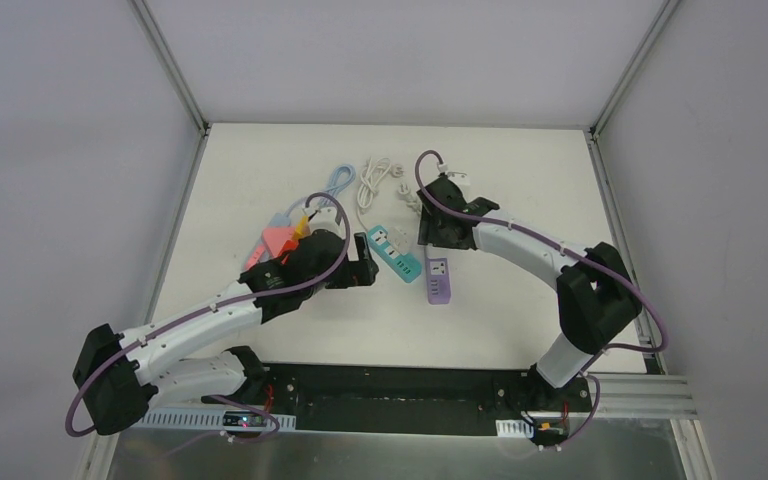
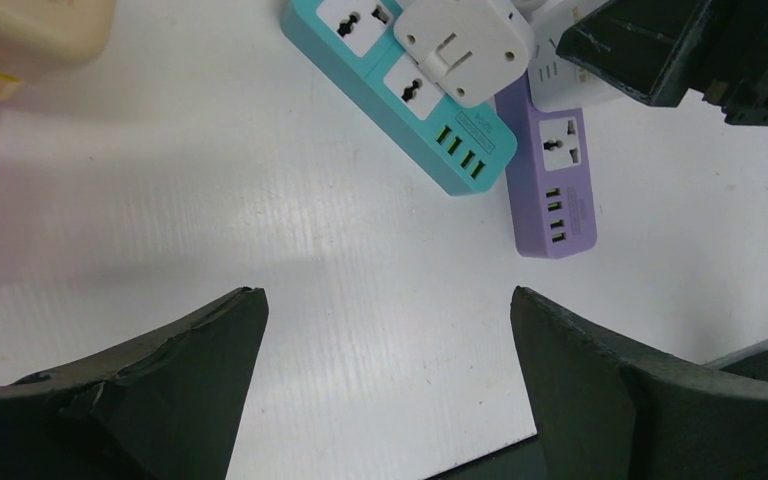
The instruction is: Pull the plug off the socket
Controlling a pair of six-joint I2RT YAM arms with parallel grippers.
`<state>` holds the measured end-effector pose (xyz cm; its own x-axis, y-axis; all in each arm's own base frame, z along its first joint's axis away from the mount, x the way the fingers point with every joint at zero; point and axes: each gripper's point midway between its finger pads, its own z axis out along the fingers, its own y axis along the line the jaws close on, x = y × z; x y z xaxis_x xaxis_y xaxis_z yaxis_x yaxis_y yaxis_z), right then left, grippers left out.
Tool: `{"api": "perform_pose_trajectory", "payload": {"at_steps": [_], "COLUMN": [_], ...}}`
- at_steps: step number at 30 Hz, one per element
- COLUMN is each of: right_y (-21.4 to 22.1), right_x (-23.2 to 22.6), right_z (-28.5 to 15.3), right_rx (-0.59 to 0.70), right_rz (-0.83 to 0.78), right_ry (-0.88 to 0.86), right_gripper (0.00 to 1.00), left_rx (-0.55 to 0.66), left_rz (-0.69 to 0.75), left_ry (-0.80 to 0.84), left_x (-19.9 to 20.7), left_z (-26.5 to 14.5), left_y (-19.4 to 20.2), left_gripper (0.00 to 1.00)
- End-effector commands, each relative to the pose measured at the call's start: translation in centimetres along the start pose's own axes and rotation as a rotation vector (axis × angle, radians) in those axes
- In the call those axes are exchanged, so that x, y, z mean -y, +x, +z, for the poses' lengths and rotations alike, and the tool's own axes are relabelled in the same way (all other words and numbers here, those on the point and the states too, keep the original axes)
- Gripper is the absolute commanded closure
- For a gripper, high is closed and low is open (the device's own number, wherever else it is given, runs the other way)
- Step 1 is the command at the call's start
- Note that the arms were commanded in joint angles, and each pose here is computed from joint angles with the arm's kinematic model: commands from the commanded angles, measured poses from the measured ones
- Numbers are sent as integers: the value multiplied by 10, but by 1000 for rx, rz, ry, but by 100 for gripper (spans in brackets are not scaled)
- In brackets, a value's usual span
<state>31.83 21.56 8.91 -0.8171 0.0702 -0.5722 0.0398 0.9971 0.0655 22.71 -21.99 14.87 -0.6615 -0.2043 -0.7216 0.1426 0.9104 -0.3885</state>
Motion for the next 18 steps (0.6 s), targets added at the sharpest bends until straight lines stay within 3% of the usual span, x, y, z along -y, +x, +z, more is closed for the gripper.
{"api": "perform_pose_trajectory", "payload": {"at_steps": [1,4,10,13,18], "right_y": [6,8,20,32,47], "right_x": [-4,-5,-12,-18,-31], "right_z": [-6,-16,-42,-49,-59], "right_rx": [-17,-20,-63,-121,-183], "right_rz": [31,89,169,195,251], "right_ry": [-35,-62,-148,-189,-222], "right_gripper": [58,68,70,71,74], "left_rx": [-78,-158,-332,-337,-318], "left_rz": [7,-9,-92,-152,-196], "left_ry": [68,126,306,354,269], "left_x": [14,27,72,90,85], "left_z": [-1,4,23,39,65], "left_y": [9,26,62,72,85], "left_gripper": [4,5,13,24,27]}}
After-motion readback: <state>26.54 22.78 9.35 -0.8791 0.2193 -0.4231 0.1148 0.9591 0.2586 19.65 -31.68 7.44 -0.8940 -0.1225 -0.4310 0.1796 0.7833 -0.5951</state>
